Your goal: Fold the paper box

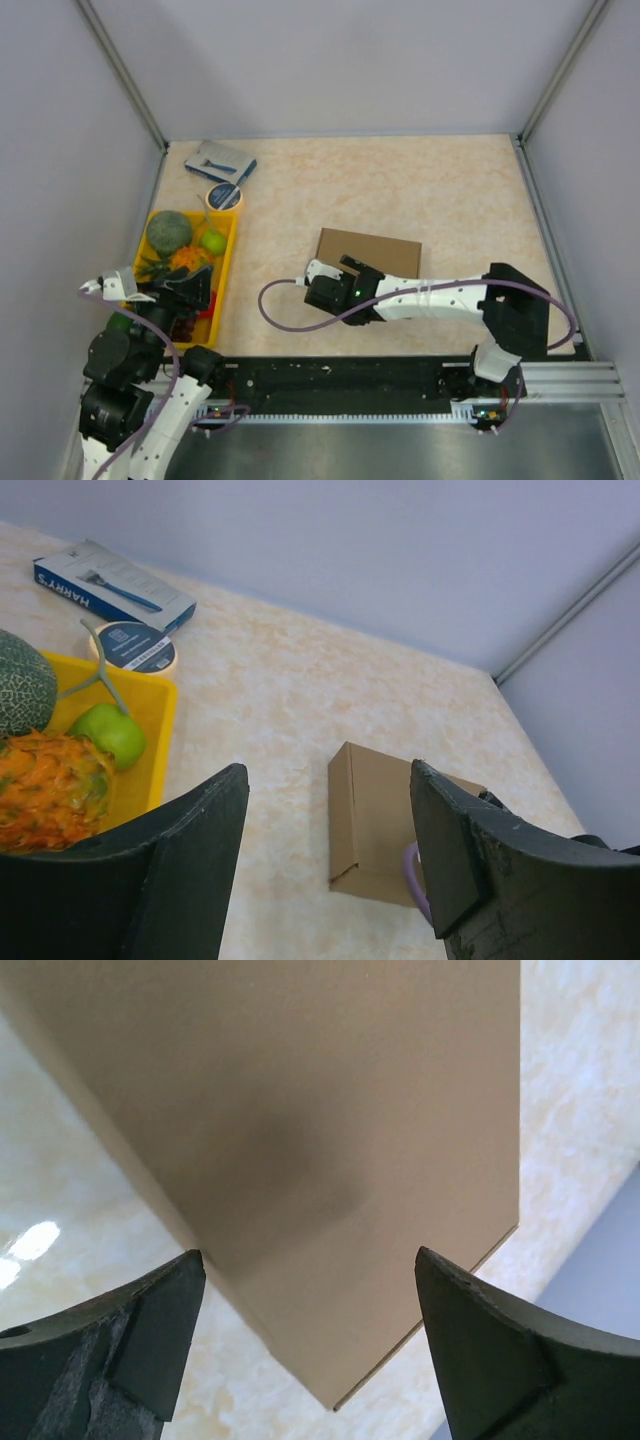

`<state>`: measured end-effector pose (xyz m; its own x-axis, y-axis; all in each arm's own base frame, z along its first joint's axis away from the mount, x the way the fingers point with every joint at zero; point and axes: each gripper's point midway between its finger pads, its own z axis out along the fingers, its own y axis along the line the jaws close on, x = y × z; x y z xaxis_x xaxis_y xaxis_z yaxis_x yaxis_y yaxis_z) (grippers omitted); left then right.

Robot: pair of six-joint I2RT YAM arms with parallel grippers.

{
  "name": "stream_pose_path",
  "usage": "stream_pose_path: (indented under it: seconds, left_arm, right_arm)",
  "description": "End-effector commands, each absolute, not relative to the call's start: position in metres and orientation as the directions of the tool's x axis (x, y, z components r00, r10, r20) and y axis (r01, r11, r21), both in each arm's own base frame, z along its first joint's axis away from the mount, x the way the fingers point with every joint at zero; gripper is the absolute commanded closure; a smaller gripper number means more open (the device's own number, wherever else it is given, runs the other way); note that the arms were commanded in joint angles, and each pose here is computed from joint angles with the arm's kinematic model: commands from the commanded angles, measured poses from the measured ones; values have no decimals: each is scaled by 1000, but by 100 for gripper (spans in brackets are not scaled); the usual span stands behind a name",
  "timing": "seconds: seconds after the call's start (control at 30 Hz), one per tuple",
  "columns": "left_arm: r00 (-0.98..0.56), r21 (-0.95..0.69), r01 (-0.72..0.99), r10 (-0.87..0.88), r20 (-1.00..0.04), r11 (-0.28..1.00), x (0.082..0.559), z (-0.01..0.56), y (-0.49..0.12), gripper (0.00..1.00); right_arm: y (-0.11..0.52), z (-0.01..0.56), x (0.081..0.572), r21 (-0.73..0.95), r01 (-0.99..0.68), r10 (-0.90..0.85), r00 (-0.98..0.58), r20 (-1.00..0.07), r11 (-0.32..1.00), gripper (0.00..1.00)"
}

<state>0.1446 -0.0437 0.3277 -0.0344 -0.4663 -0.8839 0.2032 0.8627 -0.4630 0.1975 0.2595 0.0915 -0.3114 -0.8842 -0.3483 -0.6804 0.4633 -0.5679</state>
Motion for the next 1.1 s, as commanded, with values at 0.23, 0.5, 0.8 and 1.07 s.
stream_pose_path:
  seconds: [0.23, 0.5, 0.8, 1.07]
  left_arm:
    - [-54, -462, 168, -459, -887, 871, 153, 319, -43, 31]
    - [-47, -446, 206, -446, -894, 871, 159, 324, -50, 34]
    - [-93, -442, 233, -433, -897, 866, 173, 308, -65, 34]
    - [-142, -453, 237, -431, -891, 859, 192, 300, -78, 35]
  right_arm:
    - [228, 70, 276, -581, -522, -772, -525, -359, 624, 27]
    - [156, 73, 377, -525, -314, -560, -718, -414, 791, 30]
    - [35, 46, 495, -452, -6, -228, -870, -438, 892, 22]
    - [14, 45, 563, -397, 114, -94, -879, -467, 911, 23]
